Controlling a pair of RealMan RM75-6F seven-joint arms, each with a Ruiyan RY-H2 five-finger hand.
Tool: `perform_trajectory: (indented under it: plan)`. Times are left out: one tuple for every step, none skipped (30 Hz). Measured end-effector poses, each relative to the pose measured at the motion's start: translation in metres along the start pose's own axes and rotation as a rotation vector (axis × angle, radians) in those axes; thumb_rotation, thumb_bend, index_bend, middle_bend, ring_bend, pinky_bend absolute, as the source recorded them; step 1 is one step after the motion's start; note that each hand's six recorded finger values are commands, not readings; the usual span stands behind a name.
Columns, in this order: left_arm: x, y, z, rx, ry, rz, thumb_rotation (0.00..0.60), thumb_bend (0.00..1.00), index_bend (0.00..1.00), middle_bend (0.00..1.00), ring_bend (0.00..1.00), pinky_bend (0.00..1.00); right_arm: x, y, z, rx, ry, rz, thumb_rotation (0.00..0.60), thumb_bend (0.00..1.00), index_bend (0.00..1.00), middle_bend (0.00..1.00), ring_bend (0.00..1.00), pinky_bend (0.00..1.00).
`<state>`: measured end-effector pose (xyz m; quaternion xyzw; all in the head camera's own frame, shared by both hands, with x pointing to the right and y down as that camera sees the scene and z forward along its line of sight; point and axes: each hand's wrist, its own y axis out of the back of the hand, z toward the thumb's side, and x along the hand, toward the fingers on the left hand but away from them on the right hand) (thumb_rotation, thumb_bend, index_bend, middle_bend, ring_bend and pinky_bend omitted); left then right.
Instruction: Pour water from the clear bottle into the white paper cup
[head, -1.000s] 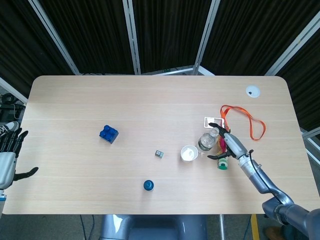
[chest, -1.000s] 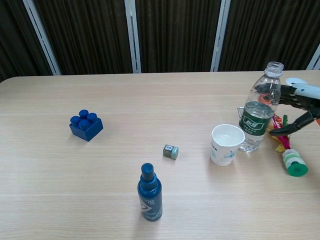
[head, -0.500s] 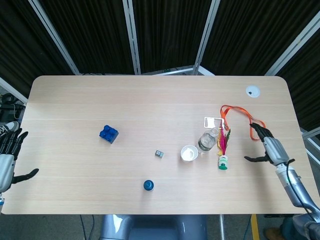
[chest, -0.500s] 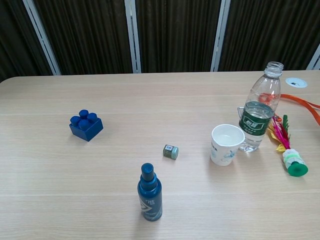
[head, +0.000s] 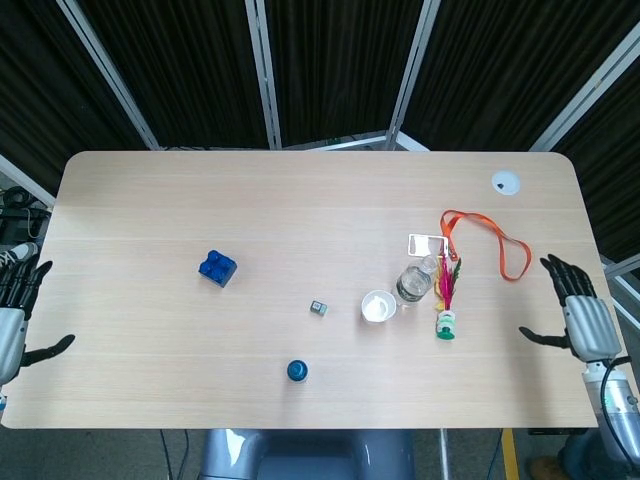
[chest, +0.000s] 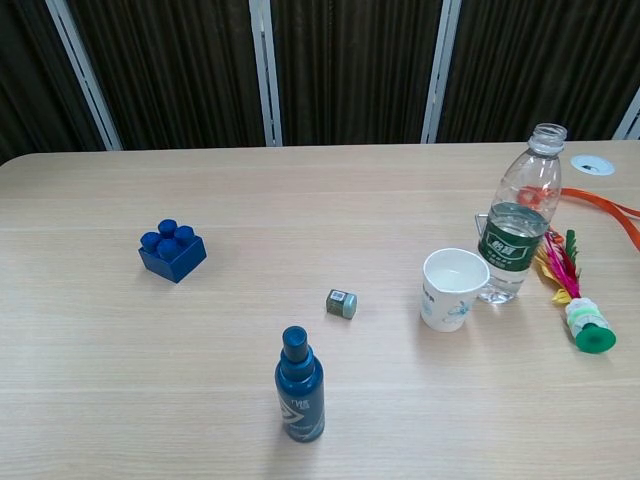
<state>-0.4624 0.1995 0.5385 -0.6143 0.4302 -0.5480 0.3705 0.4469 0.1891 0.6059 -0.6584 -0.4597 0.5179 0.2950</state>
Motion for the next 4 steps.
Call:
perform_trajectory:
  plan:
    - [0.000,0.000,0.000,-0.001,-0.001,0.001,0.600,0.00,0.00,0.00,0.00,0.00,0.005,0.001,0.008,0.009,-0.002,-0.002,0.600,0.00,0.00,0.00,0.00,0.00]
    - [0.000,0.001,-0.001,-0.003,-0.001,0.001,0.600,0.00,0.00,0.00,0.00,0.00,0.011,0.003,0.016,0.029,-0.006,-0.008,0.600,0.00,0.00,0.00,0.00,0.00]
    - [-0.001,0.001,-0.001,-0.004,-0.002,0.001,0.600,0.00,0.00,0.00,0.00,0.00,0.016,0.006,0.021,0.051,-0.011,-0.014,0.600,0.00,0.00,0.00,0.00,0.00]
    - [-0.001,0.001,-0.001,-0.005,-0.001,0.001,0.600,0.00,0.00,0.00,0.00,0.00,0.020,0.009,0.025,0.078,-0.016,-0.022,0.600,0.00,0.00,0.00,0.00,0.00]
